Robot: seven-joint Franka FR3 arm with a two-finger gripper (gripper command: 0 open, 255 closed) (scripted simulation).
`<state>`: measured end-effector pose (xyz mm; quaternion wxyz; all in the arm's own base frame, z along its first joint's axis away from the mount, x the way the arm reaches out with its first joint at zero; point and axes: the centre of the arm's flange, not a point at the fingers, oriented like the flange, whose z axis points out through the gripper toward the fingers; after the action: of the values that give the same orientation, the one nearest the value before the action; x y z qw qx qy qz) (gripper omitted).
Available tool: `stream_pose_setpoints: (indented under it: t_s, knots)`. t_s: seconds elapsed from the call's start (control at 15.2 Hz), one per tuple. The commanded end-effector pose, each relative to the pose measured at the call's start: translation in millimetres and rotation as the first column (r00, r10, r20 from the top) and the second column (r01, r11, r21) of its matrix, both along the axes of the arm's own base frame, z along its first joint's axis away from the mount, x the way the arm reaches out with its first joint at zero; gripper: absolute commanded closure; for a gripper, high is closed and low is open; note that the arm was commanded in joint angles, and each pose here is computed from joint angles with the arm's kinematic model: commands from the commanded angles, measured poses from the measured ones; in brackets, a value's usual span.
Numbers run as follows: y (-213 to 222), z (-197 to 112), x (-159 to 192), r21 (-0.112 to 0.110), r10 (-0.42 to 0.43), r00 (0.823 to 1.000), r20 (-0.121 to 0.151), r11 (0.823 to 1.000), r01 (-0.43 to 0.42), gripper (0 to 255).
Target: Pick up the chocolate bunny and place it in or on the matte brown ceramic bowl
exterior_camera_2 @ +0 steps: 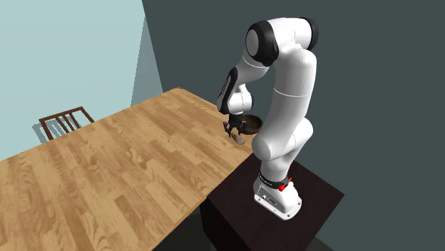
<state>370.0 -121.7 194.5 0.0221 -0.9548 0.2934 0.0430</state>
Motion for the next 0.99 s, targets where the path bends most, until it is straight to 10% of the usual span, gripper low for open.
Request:
stream_pose_setpoints:
  t_s: [0.0, 0.92]
  knots:
    - [-0.5, -2.0, -1.2, 0.001, -0.001, 1.000, -0.004, 1.000, 0.001, 255]
    - [-0.6, 39.9, -1.2, 0.001, -0.001, 1.000, -0.004, 1.000, 0.001, 255]
